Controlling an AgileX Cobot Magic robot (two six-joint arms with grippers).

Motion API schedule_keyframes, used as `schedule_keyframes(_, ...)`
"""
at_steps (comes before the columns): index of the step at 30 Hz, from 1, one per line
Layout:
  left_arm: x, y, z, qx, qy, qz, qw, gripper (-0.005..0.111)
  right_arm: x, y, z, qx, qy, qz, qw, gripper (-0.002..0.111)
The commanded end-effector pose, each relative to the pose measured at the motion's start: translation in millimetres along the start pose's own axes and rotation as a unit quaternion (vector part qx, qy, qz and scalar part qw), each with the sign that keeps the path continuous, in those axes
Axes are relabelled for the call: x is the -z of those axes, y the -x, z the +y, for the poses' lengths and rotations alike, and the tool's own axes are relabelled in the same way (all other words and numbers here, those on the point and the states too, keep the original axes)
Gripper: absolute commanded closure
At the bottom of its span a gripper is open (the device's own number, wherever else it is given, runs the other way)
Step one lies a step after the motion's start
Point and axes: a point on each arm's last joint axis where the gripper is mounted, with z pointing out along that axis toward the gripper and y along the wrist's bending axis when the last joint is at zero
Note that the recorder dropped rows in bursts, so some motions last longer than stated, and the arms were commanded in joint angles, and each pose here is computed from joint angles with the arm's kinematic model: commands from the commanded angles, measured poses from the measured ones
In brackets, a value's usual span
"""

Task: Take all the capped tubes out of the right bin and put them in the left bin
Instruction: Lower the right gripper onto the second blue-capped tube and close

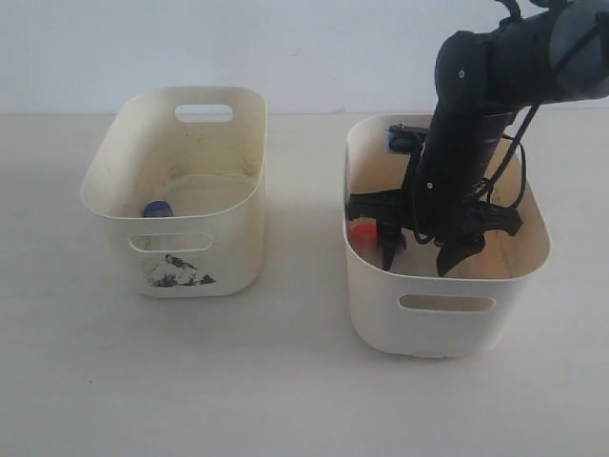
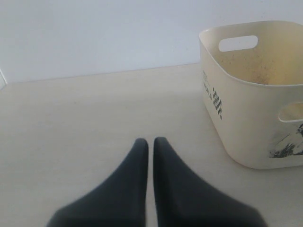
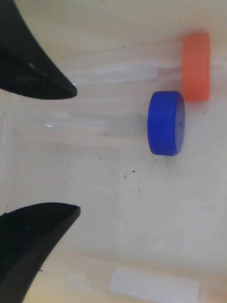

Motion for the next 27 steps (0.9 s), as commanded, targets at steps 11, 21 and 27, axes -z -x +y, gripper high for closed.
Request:
schedule_keyframes(11, 0, 2, -0.1, 0.011, -0.001, -0.007, 1.0, 0.102, -37, 2, -5, -0.007, -0.03, 0.036, 0.999, 0.049)
schedule_keyframes(21, 0, 2, -0.1, 0.011, -0.001, -0.007, 1.0, 0.102, -35, 4, -6, -0.001, -0.035, 0.026, 0.999, 0.107)
schedule_keyframes(27, 0, 2, -0.1, 0.011, -0.001, -0.007, 1.0, 0.102, 14, 19, 1, 0.021, -0.034, -0.029, 0.999, 0.107)
